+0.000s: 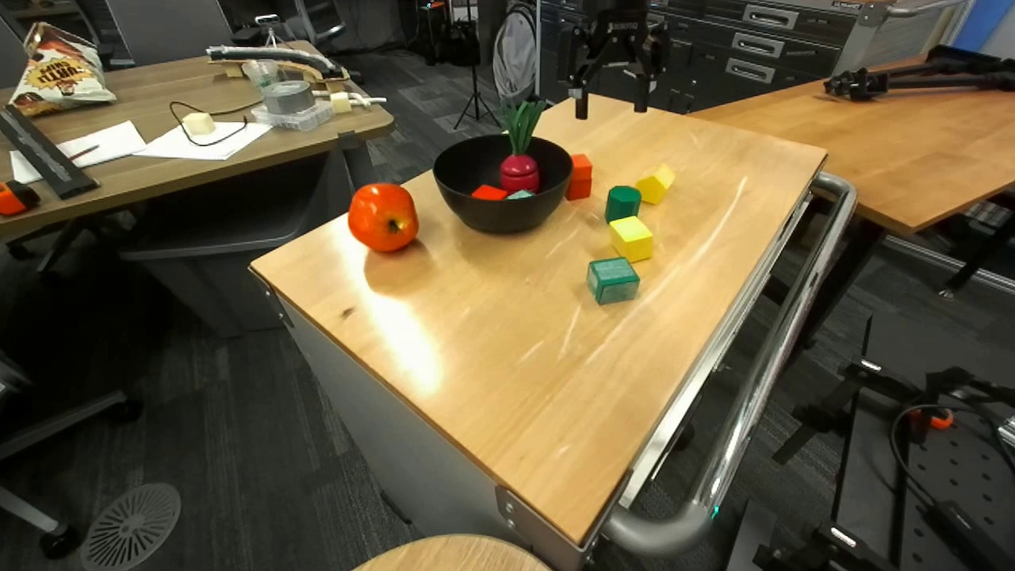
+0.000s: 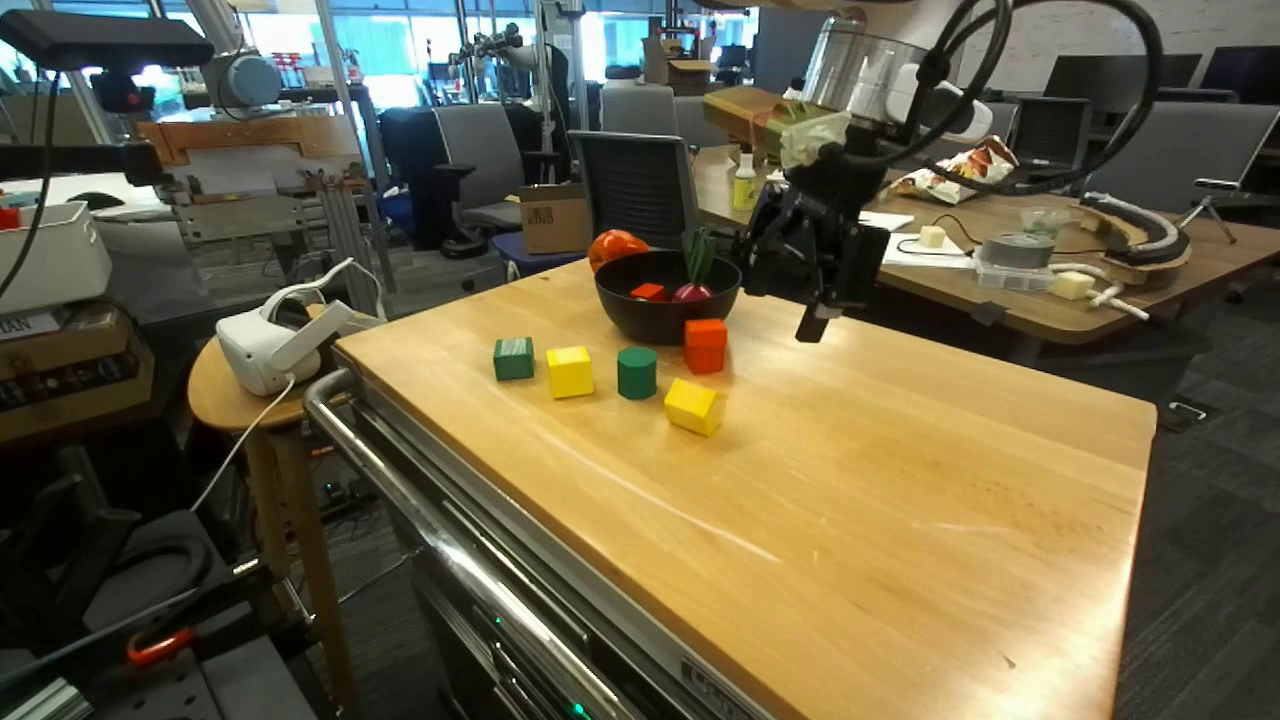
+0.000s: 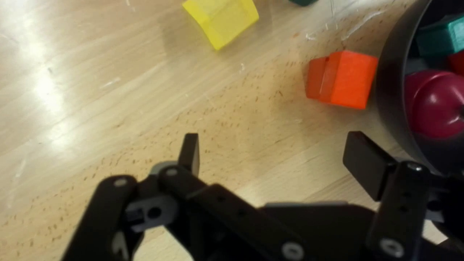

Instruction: Move the apple backwards, place the radish and blocks inside the black bowl

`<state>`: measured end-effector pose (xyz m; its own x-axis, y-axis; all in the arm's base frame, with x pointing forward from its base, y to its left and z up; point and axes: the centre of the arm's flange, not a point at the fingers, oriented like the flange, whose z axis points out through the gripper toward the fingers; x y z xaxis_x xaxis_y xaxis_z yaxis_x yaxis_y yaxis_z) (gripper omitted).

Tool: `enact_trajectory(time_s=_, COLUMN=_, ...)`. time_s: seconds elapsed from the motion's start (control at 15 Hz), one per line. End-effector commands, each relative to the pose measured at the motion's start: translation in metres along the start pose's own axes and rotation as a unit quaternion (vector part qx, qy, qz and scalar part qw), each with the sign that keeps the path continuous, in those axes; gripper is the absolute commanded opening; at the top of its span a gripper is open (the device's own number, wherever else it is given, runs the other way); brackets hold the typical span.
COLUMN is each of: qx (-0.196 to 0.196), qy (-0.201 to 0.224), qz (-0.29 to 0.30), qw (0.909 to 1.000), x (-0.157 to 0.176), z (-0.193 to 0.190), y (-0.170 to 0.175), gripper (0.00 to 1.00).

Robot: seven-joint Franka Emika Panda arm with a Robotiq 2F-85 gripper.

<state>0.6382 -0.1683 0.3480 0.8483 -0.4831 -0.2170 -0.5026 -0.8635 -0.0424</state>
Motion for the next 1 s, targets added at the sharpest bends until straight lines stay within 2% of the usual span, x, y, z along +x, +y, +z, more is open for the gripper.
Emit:
enact_trajectory(time_s=0.0, qx=0.034, qy=0.021, qz=0.029, qw=0.9988, x=0.017, z=0.015, y=0.000, gripper=1.00)
enact_trajectory(time_s=0.33, qx=0.041, qy=0.005, qz=0.027, qw=0.9988, x=0.029, z=0.033, y=-0.015, gripper=1.00)
enact_trajectory(time_s=0.6, qx=0.040, qy=-0.018, qz=0.016, qw=0.9989, x=0.034, z=0.044, y=-0.028, gripper=0.95)
enact_trajectory(time_s=0.93, qx=0.029, qy=-0.057, qz=0.003, qw=0.9980, x=0.028, z=0.053, y=-0.035, gripper=1.00)
